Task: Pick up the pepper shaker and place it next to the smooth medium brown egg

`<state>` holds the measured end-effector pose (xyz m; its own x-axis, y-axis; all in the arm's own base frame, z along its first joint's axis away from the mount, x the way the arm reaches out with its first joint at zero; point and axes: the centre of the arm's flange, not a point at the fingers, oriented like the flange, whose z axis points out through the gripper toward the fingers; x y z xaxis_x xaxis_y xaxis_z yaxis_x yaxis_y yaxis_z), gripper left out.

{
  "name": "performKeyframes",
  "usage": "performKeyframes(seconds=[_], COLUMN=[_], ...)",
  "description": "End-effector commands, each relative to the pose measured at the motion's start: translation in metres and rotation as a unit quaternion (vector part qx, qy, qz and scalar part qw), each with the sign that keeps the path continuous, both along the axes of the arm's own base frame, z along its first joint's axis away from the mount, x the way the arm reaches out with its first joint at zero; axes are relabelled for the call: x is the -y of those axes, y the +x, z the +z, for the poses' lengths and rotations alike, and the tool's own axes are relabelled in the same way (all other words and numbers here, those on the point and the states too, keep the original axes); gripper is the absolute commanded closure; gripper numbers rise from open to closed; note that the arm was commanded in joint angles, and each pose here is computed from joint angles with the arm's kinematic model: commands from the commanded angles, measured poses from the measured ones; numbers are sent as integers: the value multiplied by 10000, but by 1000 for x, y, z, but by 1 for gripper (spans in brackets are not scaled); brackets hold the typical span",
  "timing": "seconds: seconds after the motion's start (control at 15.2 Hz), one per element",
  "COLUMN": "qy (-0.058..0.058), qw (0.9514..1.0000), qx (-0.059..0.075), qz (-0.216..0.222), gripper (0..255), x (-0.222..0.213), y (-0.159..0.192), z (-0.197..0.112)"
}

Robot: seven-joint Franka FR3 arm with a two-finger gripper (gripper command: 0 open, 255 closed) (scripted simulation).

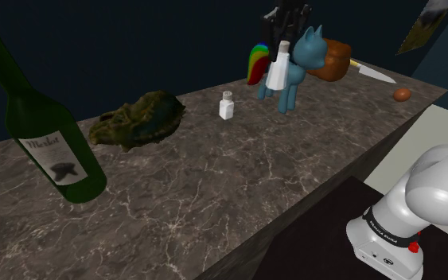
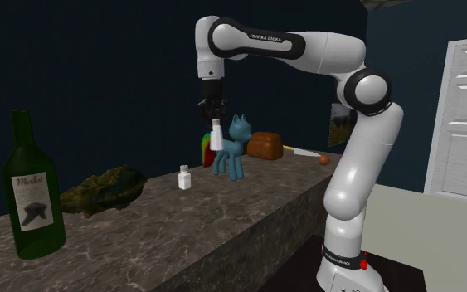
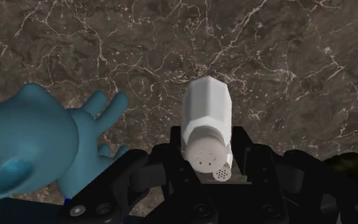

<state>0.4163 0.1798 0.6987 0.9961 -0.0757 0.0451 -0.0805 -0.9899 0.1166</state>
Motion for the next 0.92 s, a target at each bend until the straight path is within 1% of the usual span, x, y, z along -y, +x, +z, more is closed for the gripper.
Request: performKeyframes(seconds=[0.0,0.86], qy=[2,2], qw=[10000,10000], qx=[0,0], qz=[8,8], gripper=[255,255], x=[26,197], y=[-3,-22], z=[0,1])
